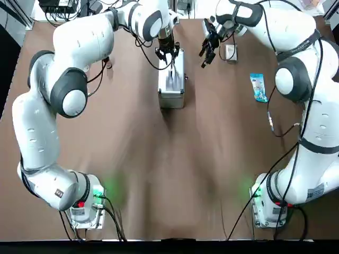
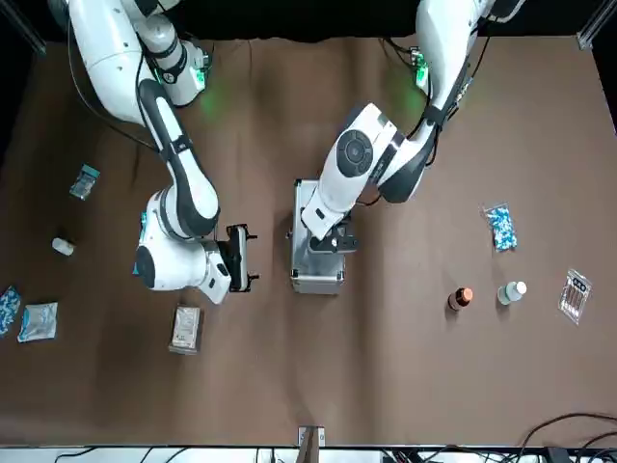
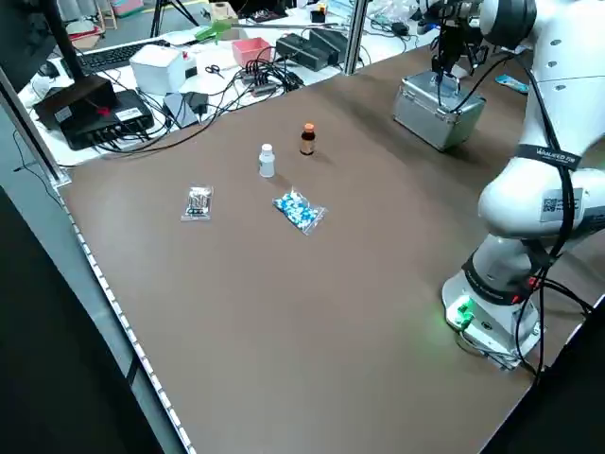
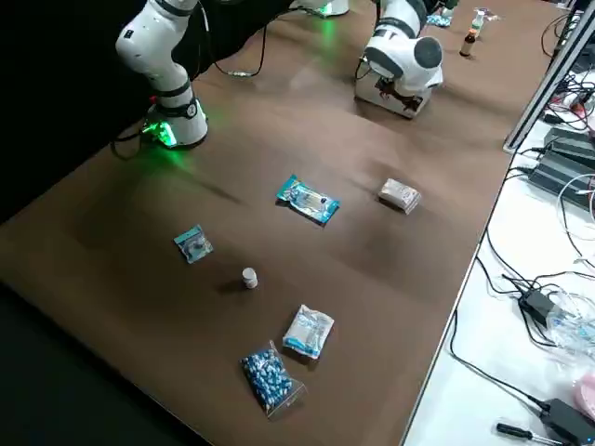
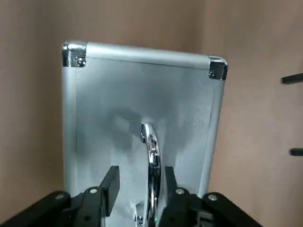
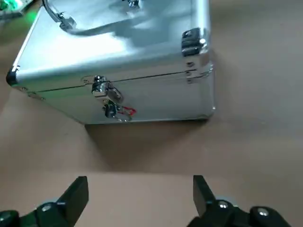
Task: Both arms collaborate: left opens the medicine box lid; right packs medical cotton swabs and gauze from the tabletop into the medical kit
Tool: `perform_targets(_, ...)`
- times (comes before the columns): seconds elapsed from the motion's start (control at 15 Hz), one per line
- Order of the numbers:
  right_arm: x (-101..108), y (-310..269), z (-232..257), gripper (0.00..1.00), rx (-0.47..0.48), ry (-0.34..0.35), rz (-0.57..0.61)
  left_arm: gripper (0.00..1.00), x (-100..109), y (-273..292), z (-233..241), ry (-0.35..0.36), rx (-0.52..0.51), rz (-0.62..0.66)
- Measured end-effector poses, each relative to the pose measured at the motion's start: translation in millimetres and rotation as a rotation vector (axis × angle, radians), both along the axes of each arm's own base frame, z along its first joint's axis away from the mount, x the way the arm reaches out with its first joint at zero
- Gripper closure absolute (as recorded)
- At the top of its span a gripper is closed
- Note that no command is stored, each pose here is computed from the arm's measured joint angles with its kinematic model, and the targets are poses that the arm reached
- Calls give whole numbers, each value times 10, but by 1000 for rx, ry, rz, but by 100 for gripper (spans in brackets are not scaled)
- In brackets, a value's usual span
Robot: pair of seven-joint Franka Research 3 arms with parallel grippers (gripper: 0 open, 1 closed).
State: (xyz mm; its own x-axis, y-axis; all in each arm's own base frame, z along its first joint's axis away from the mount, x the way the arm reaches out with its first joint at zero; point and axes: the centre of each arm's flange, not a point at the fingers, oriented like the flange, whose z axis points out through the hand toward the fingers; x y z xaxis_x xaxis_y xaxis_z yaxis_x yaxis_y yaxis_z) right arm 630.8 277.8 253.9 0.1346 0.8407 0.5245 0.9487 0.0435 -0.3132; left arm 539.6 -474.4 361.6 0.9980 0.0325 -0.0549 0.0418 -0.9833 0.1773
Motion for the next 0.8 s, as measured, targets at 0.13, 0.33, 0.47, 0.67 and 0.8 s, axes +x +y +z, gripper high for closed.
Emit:
perform_targets(0.13,-91,6,-152,9,28,30,-35,58,-29,-34,-3,0,1,-7)
perform_targets(0.33,-229,0,-361,9,59,60,-66,66,-40,-46,-8,0,1,-9)
perform_targets(0.47,-313,96,-398,9,70,74,-61,71,-39,-45,-13,1,2,-9)
perform_targets(0.67,-461,345,-365,9,102,92,-58,77,-37,-44,-14,-2,5,-11)
perform_targets(0.8,-538,471,-321,13,107,86,-49,78,-35,-44,-12,-4,6,-12)
